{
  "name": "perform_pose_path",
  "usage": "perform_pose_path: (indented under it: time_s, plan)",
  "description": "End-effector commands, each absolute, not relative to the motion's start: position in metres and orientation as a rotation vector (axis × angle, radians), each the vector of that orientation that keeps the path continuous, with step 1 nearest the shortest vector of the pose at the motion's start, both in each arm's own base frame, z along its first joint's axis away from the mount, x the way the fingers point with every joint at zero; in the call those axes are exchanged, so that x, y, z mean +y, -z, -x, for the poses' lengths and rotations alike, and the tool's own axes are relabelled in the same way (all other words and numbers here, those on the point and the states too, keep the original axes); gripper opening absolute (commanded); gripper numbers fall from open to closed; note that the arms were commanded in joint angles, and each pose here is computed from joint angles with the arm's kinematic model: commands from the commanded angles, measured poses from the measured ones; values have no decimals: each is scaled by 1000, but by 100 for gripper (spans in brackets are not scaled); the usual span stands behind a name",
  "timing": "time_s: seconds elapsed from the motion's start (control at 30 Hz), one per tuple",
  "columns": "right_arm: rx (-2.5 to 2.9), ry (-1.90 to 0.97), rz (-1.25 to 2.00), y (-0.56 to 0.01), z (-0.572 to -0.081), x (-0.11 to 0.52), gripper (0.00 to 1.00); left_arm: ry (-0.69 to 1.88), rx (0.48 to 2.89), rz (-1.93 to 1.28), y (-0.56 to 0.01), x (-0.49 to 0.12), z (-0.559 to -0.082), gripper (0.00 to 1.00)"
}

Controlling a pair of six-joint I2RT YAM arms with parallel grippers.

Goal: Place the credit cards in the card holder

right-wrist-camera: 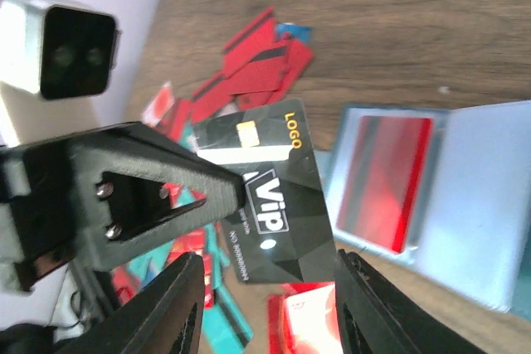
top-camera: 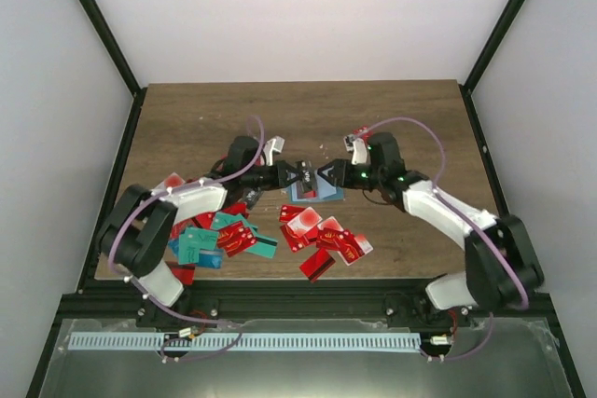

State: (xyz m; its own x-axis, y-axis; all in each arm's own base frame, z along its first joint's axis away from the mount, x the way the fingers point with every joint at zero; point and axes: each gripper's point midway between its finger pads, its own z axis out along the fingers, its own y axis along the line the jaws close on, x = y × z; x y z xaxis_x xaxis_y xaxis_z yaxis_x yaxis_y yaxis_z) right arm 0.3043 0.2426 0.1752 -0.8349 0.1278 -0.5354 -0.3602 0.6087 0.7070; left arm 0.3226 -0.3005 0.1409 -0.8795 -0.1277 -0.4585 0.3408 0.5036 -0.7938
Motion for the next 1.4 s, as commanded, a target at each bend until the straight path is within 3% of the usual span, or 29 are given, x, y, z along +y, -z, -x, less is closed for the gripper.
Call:
perform_pose_path:
  time_s: [0.0,0.33,0.7,1.37]
  plan:
    - [2342,-1012,184,-154,-340,241,43,1326,2319,-169,-124,-307,-347,4]
    - [2462,-916,199,-97,-383,254,37,1276,2415,-140,-90,-306,-378,4]
    - [2599,-754,93,-36,-389,223,35,1324,2447,-146,-82,-306,-374,4]
    - [2604,-800,73,-32,-377,222,34,1368,2497,-42,-62,-317,-379,4]
